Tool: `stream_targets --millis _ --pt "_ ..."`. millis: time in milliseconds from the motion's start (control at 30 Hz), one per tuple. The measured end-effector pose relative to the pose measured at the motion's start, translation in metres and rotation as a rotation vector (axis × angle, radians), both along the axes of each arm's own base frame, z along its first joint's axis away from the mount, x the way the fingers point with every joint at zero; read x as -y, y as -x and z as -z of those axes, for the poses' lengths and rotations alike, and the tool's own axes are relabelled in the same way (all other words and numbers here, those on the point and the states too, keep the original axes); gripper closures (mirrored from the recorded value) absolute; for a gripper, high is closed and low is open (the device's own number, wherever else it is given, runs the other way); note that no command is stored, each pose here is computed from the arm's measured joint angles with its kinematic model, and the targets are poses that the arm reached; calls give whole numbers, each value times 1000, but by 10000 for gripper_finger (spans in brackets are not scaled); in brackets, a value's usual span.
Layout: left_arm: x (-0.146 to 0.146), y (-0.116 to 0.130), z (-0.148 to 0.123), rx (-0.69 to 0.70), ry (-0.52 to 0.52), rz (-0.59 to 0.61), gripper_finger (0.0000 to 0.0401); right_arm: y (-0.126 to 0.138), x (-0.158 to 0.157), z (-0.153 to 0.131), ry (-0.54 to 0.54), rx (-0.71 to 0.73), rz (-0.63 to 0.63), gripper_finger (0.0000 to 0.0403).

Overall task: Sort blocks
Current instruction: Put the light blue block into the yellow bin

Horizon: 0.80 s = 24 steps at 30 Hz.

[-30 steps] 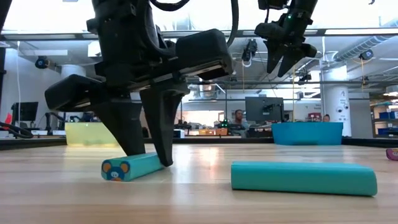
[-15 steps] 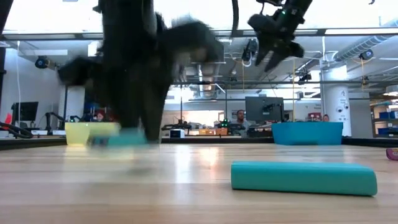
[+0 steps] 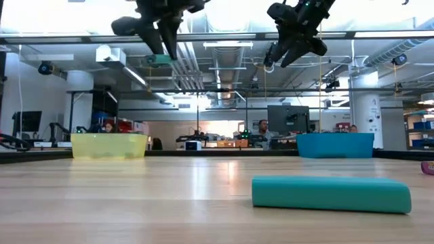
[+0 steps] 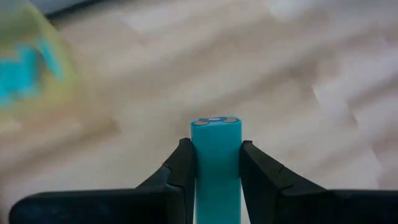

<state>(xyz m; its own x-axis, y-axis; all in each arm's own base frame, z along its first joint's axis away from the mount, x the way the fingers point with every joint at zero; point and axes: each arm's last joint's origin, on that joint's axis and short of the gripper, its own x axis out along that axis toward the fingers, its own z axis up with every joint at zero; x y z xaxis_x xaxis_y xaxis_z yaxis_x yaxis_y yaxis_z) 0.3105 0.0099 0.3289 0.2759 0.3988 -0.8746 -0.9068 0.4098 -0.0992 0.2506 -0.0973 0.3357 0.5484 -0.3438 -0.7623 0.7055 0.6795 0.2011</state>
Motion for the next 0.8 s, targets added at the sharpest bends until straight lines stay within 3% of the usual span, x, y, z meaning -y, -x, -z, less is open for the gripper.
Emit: stream_targets --millis 133,367,467,600,800 --pt "-64 24 -17 -37 -63 -21 329 0 0 0 -3 1 5 295" --pt "-152 70 -22 -122 -51 -98 329 2 8 2 -27 16 68 366" --pt "-178 89 -22 -150 -44 -133 329 4 15 1 -27 25 96 389" --pt "-206 113 -19 -176 -24 -181 329 6 22 0 -21 39 122 390" --pt "-225 136 10 -296 36 -277 330 8 29 -1 -14 50 148 390"
